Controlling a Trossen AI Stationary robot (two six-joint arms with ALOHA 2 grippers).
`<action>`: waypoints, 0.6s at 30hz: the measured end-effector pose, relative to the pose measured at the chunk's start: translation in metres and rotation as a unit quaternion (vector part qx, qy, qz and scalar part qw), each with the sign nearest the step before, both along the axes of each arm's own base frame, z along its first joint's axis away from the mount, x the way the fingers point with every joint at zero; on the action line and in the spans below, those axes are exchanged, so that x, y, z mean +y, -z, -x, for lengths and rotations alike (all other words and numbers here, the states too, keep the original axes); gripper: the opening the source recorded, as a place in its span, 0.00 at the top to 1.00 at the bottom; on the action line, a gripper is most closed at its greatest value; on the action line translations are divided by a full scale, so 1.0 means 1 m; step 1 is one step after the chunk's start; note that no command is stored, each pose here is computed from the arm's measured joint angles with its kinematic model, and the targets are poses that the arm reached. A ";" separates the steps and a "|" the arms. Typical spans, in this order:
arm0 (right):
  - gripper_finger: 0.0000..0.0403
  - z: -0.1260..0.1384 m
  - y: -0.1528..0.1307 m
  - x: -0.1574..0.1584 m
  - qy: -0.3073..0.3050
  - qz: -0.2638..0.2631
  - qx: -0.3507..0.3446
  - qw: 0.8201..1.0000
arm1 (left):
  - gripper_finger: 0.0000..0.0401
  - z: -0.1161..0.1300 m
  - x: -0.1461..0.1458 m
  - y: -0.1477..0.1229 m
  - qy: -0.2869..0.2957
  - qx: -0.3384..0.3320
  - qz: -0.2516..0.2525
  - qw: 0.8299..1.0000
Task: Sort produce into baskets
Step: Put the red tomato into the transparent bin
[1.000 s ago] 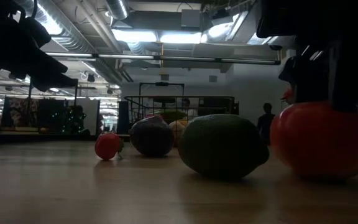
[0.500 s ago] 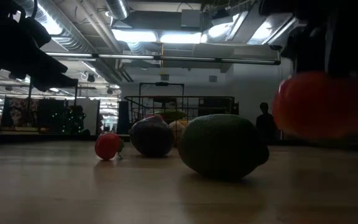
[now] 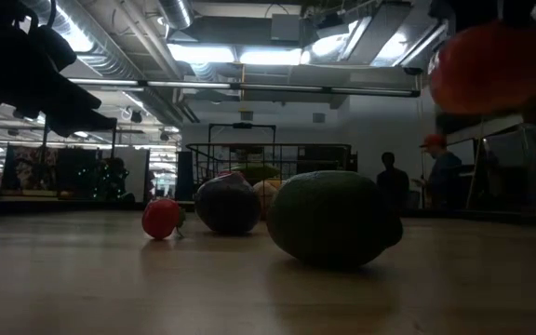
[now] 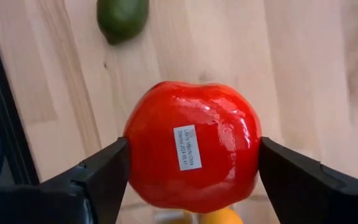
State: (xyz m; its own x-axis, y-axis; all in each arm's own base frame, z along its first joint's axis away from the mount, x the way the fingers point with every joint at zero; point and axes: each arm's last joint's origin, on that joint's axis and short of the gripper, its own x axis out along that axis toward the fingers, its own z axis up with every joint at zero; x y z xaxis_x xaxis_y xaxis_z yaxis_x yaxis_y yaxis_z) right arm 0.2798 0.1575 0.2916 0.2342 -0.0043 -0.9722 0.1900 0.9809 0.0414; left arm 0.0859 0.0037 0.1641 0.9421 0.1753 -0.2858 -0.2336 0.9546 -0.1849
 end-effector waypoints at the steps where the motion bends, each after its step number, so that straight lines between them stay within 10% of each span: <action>1: 0.22 0.001 -0.004 -0.001 0.003 0.002 0.005 1.000 | 0.25 0.000 0.000 0.000 0.000 0.000 0.000 1.000; 18: 0.28 0.043 -0.016 0.019 0.032 0.016 0.112 0.993 | 0.25 0.000 0.000 0.000 0.000 0.000 0.000 1.000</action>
State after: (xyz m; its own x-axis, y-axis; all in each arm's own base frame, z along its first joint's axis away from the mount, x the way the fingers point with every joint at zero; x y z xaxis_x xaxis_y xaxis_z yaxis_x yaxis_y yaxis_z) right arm 0.2364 0.1762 0.3072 0.0110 -0.0449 -0.9989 0.2536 0.9665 -0.0406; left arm 0.0859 0.0037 0.1641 0.9421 0.1756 -0.2858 -0.2340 0.9544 -0.1852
